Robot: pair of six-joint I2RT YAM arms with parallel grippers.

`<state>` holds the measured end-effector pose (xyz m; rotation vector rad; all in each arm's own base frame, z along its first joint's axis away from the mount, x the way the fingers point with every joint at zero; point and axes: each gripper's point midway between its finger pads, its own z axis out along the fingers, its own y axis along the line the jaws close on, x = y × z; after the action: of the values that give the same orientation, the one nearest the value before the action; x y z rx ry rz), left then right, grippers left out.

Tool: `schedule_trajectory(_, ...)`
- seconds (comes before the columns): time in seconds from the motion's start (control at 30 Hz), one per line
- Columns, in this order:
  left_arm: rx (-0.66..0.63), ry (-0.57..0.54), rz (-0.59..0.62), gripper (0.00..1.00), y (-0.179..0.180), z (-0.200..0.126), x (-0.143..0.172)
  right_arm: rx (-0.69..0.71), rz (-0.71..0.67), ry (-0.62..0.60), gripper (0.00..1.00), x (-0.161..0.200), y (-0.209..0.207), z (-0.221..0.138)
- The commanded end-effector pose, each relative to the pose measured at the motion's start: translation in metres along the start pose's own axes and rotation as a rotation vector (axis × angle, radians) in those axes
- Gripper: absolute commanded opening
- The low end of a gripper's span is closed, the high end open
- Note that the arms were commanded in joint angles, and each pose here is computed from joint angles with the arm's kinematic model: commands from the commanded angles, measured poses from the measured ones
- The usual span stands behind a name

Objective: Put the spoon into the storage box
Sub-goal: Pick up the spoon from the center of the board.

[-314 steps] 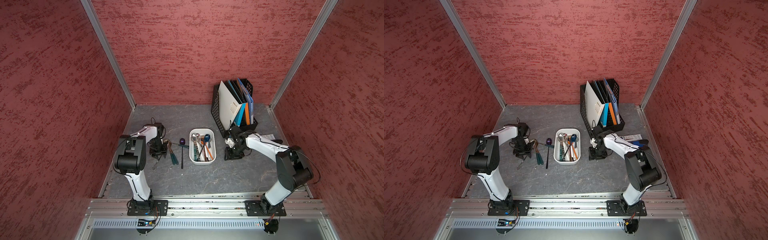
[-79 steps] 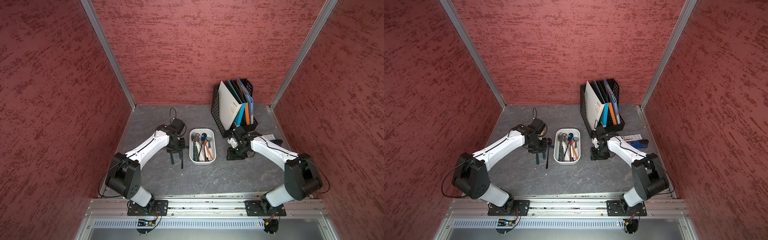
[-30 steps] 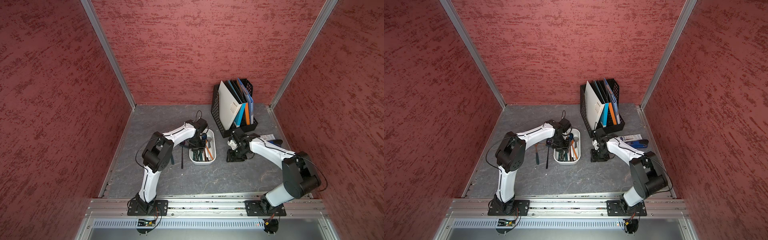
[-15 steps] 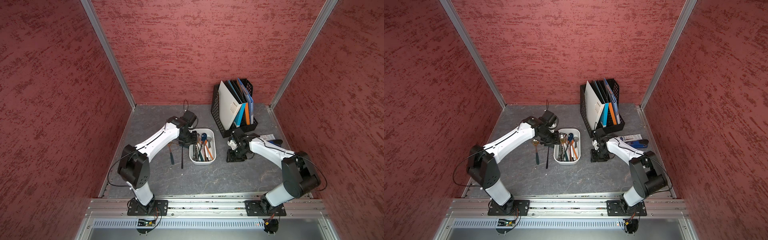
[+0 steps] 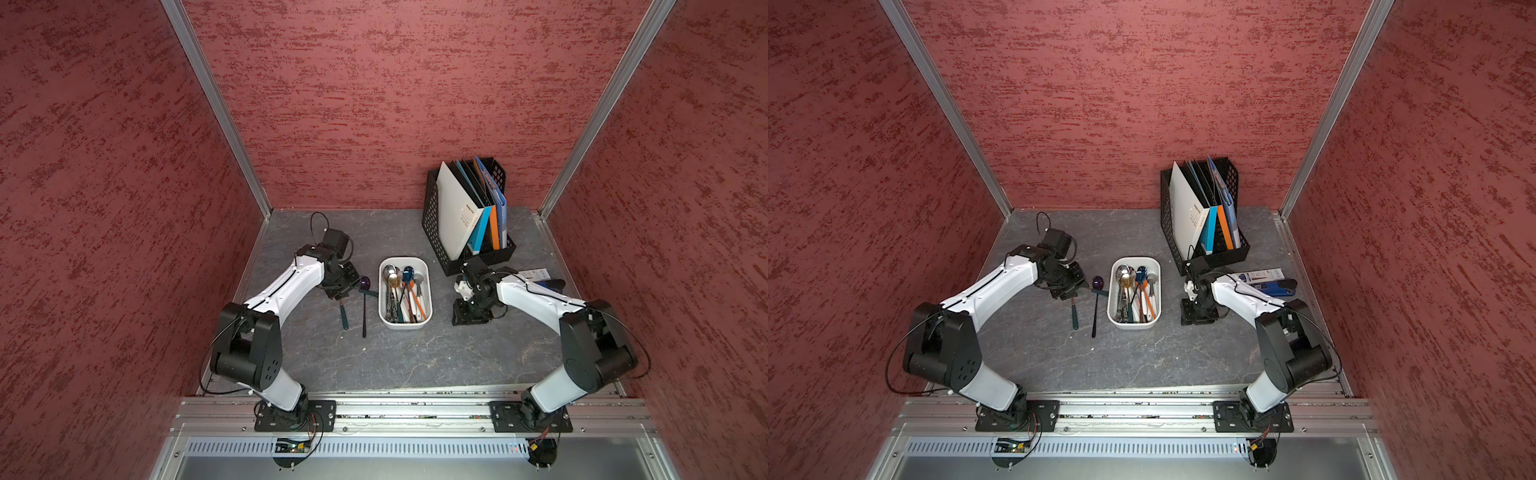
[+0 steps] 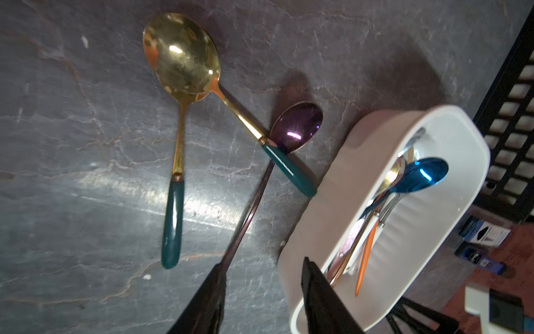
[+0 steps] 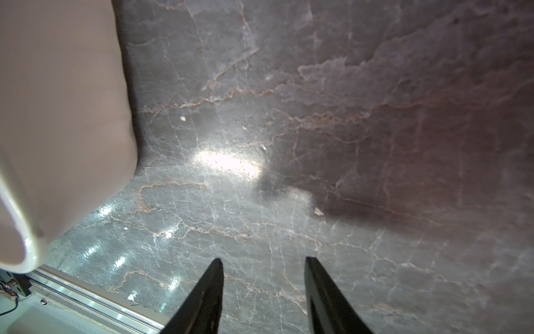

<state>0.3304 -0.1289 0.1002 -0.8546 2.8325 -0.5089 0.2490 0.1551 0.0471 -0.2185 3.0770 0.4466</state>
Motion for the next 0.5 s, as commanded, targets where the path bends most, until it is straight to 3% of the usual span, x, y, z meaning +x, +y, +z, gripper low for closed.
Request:
schedule_trajectory(0.0, 0.048, 0.001, -0.124, 0.46, -0.015, 0.02, -0.013, -0.003, -0.019, -0.008, 0.48, -0.005, 0.002, 0.003)
schedule_trajectory(0.47, -0.044, 0.016, -0.214, 0.44, -0.028, 0.06, -0.023, 0.015, -0.054, 0.048, 0.48, -0.009, -0.003, 0.023)
